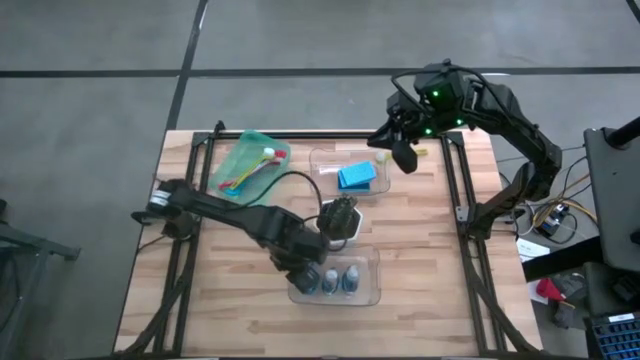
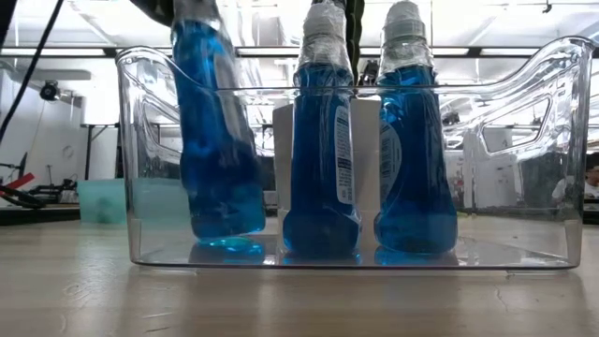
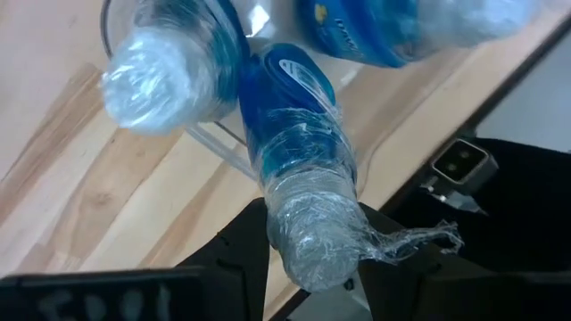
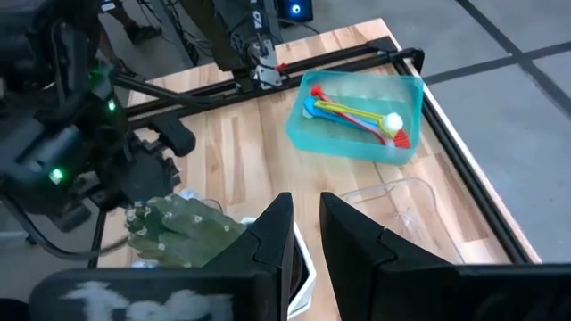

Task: Pick & Place Kitchen Sink Supplies
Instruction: Put the blue dishwashing liquid bottle into the bottom transparent bin

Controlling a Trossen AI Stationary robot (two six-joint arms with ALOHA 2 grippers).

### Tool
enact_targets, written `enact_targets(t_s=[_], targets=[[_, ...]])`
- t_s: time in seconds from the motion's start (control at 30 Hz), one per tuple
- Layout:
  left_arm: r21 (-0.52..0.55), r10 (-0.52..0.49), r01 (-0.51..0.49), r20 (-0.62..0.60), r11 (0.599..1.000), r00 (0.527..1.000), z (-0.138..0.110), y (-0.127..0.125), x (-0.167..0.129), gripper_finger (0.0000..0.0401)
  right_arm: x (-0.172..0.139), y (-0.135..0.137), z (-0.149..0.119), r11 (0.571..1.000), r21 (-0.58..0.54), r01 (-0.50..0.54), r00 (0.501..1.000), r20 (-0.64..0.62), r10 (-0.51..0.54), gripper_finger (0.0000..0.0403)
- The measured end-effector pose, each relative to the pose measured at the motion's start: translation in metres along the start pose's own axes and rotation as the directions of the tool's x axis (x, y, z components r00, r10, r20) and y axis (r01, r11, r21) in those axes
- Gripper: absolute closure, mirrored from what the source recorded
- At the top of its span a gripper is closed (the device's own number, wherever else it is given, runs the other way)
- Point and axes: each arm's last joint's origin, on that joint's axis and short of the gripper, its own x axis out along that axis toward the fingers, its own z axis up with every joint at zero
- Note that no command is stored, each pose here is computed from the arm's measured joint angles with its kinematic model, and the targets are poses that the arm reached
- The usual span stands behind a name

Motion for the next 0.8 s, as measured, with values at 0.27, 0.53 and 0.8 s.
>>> enact_targets(t_s=[0.27,0.53,0.8], targets=[[-0.023,0.005,-0.006,-0.033,1.0,0.999,0.012,-0.001,0.016,0.0263,0.008,-0.002,-0.004,1.0,0.018,0.003,1.0,-0.03,-0.002,0.0346],[-0.003,-0.012,0.012,-0.006,1.0,1.0,0.018,-0.003,0.018,0.0241,0.002,-0.001,-0.003,1.0,0.013,0.001,1.0,-0.01,-0.001,0.0346],[-0.007,-0.044,0.044,0.018,0.999,0.999,0.02,-0.006,0.018,0.0236,-0.008,0.002,-0.002,1.0,-0.012,-0.001,1.0,0.016,0.001,0.0346]])
